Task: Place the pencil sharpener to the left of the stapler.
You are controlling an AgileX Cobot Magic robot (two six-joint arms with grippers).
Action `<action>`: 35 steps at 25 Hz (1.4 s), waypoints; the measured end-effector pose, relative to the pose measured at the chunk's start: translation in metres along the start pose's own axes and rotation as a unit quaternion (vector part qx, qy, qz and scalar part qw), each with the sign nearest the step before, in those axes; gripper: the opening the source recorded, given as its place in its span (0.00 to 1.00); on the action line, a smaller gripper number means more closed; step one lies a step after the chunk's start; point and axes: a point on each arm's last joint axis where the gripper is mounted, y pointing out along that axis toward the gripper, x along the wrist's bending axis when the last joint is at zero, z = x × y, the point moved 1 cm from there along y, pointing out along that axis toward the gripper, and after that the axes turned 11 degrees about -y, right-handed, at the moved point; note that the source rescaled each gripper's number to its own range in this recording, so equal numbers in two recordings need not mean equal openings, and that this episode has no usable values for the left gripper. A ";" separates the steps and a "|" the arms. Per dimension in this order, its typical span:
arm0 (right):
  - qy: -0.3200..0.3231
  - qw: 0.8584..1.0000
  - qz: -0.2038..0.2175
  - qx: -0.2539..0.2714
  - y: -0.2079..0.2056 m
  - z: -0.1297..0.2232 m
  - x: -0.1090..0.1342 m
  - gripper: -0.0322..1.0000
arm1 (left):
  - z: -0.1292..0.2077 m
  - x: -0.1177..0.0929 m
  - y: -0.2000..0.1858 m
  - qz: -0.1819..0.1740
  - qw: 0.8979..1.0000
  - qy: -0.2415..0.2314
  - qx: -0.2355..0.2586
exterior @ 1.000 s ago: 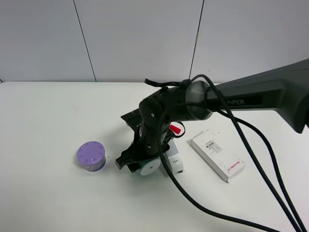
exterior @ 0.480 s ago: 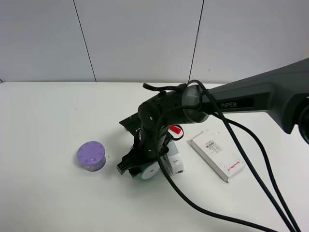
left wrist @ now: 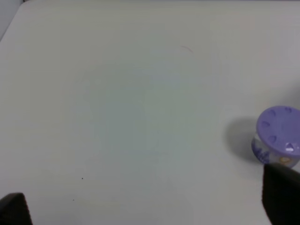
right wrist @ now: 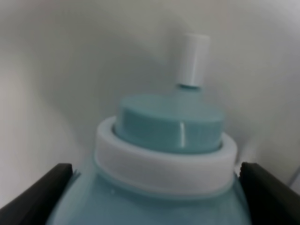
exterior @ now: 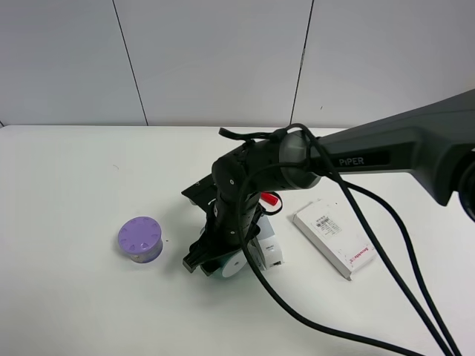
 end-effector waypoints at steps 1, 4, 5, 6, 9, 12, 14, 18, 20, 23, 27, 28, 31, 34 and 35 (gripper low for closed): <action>0.000 1.000 0.000 0.000 0.000 0.000 0.000 0.03 | 0.000 0.000 0.000 0.000 1.000 0.000 0.000; 0.001 1.000 -0.001 -0.001 0.000 0.000 0.000 0.03 | 0.000 0.000 0.000 0.000 1.000 0.000 0.000; 0.001 1.000 -0.001 -0.001 0.000 0.000 0.000 0.03 | 0.000 0.000 0.000 0.000 1.000 0.000 0.000; 0.001 1.000 -0.001 -0.001 0.000 0.000 0.000 0.03 | 0.000 0.000 0.000 0.000 1.000 0.000 0.000; 0.002 1.000 -0.003 -0.002 0.000 0.000 0.001 0.18 | 0.000 0.000 0.000 0.000 1.000 0.000 0.000; 0.004 1.000 -0.006 -0.006 0.000 -0.001 0.002 0.37 | 0.000 0.000 0.000 0.000 1.000 0.000 0.000; 0.005 1.000 -0.007 -0.007 0.000 -0.001 0.002 0.41 | 0.000 0.000 0.000 0.000 1.000 0.000 0.000; 0.006 1.000 -0.007 -0.007 0.000 -0.002 0.003 0.43 | 0.000 0.000 0.000 0.000 1.000 0.000 0.000; 0.007 1.000 -0.007 -0.008 0.000 -0.002 0.003 0.48 | 0.000 0.000 0.000 0.000 1.000 0.000 0.000; 0.004 1.000 -0.005 -0.021 -0.007 -0.006 0.003 0.51 | 0.000 0.000 0.000 0.000 1.000 0.000 0.000; -0.002 0.998 -0.002 -0.057 -0.027 -0.025 0.003 0.51 | 0.000 0.000 0.000 0.000 1.000 0.000 0.000; -0.003 0.998 -0.003 -0.065 -0.033 -0.031 0.004 0.51 | 0.000 0.000 0.000 0.000 1.000 0.000 0.000; -0.009 0.996 -0.002 -0.091 -0.050 -0.048 0.004 0.52 | 0.000 0.000 0.000 0.000 1.000 0.000 0.000; -0.016 0.992 0.002 -0.124 -0.073 -0.067 0.005 0.52 | 0.000 0.000 0.000 0.000 1.000 0.000 0.000; -0.018 0.991 0.002 -0.135 -0.082 -0.073 0.006 0.52 | 0.000 0.000 0.000 0.000 1.000 0.000 0.000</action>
